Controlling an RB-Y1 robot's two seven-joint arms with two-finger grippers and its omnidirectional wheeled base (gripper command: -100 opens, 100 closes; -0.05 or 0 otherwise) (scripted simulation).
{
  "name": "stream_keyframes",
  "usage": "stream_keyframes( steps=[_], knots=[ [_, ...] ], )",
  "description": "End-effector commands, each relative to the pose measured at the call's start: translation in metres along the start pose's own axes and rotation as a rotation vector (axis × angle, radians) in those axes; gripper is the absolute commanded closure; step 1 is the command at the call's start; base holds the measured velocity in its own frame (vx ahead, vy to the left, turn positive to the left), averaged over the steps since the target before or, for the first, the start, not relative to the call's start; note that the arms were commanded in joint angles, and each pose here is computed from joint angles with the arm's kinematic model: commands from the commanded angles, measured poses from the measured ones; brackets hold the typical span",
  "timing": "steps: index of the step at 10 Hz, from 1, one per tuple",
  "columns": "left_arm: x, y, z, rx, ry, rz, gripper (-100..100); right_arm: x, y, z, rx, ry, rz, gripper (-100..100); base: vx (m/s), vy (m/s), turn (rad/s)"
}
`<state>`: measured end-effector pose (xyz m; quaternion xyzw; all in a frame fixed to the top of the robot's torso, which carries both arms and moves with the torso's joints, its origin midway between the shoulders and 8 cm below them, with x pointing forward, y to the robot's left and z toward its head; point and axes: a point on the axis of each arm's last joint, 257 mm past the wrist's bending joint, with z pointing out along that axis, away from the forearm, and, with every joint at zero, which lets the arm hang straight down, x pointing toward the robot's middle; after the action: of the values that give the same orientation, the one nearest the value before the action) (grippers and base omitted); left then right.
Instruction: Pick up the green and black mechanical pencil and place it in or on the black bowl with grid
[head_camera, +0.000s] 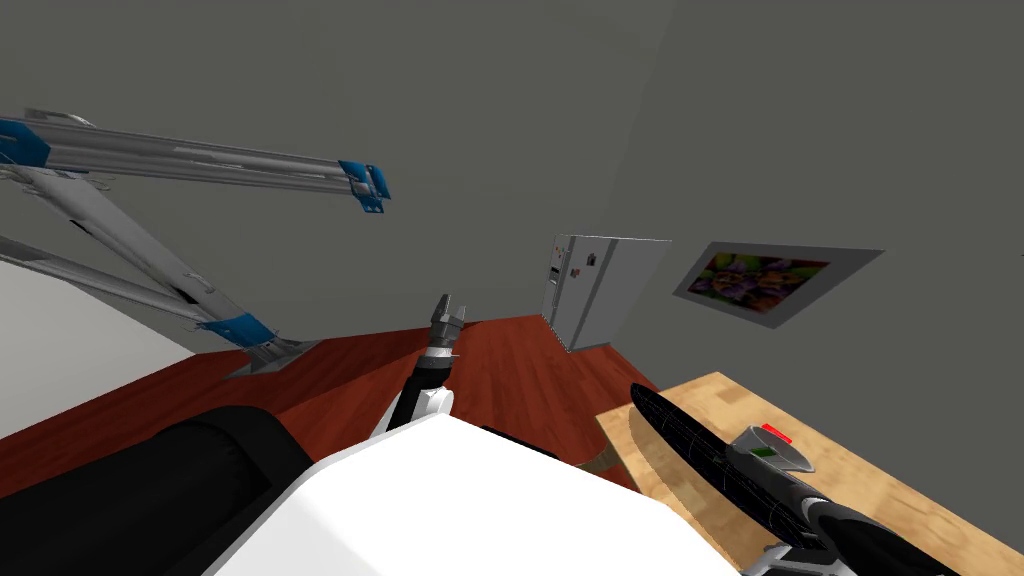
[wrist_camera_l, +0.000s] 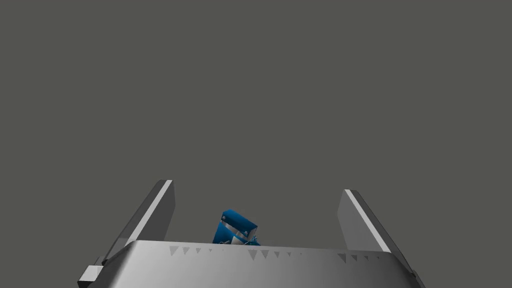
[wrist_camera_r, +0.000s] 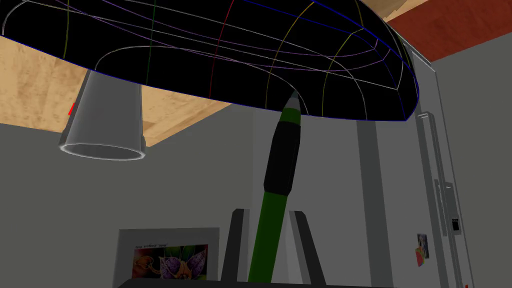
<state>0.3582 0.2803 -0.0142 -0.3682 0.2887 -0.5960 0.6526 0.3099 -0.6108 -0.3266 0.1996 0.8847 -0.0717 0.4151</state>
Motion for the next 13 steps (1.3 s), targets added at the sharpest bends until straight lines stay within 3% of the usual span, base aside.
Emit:
stream_keyframes(
  steps=[1, 3, 4, 8, 9, 10, 13],
  knots=[
    [0.000, 0.000, 0.000, 0.000, 0.000, 0.000, 0, -0.013, 0.001, -0.001, -0.002, -0.008, -0.033, 100, 0.205, -0.131, -0.105],
    [0.000, 0.000, 0.000, 0.000, 0.000, 0.000, 0, -0.014, 0.003, -0.002, -0.003, -0.012, -0.038, 100, 0.092, -0.079, -0.048],
    [0.000, 0.000, 0.000, 0.000, 0.000, 0.000, 0, -0.016, 0.003, -0.002, -0.002, -0.014, -0.040, -100, 0.012, -0.010, 0.007],
    [0.000, 0.000, 0.000, 0.000, 0.000, -0.001, 0, -0.016, 0.003, -0.002, -0.002, -0.014, -0.040, -100, 0.001, -0.001, 0.000],
    [0.000, 0.000, 0.000, 0.000, 0.000, -0.001, 0, -0.016, 0.003, -0.002, -0.002, -0.014, -0.040, 0, 0.000, 0.000, 0.000],
    [0.000, 0.000, 0.000, 0.000, 0.000, -0.001, 0, -0.031, 0.010, -0.006, -0.012, -0.020, -0.050, -100, 0.004, -0.003, -0.100],
    [0.000, 0.000, 0.000, 0.000, 0.000, -0.001, 0, -0.050, 0.024, -0.013, -0.029, -0.024, -0.066, -100, 0.010, -0.001, -0.090]
  ],
)
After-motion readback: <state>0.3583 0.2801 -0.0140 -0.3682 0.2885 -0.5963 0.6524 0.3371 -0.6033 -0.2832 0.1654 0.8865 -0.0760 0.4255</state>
